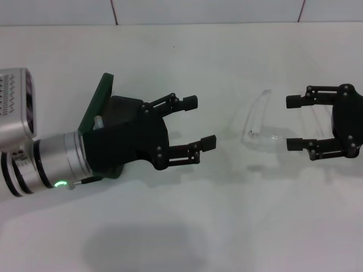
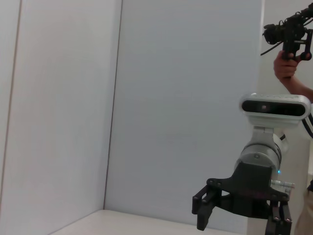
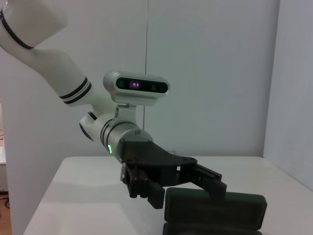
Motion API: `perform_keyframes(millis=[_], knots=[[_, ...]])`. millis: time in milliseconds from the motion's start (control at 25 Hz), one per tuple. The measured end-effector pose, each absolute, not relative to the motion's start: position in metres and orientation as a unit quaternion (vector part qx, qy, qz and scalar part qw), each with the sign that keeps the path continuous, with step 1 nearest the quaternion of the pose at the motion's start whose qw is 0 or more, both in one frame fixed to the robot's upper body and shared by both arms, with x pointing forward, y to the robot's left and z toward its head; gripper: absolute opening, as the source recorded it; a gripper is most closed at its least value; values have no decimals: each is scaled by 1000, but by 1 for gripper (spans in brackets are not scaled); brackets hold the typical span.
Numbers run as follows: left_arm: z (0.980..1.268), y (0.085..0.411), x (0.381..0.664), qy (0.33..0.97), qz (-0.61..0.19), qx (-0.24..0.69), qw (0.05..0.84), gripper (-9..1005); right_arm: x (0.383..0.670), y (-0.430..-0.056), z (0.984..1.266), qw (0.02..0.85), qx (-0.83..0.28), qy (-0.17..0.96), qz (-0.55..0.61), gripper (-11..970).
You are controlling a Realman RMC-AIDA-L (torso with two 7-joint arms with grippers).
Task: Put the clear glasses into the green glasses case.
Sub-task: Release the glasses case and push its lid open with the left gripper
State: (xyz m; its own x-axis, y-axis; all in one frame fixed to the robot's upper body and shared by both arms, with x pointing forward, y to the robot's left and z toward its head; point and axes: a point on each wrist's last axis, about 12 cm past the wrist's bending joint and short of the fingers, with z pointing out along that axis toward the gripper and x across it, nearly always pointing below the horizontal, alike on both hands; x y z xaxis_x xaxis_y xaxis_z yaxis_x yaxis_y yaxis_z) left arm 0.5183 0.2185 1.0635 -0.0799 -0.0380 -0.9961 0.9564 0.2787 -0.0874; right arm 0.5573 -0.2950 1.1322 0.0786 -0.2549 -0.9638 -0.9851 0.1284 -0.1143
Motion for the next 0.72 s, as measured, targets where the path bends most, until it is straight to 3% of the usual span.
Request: perform_keyframes(millis=[440, 720], knots=[[1064, 219, 522, 592, -458, 374, 548, 882, 554, -292, 1129, 494, -548, 562, 374, 778], [1099, 255, 565, 673, -442, 307, 507, 881, 554, -291, 1130, 494, -549, 560, 376, 778]])
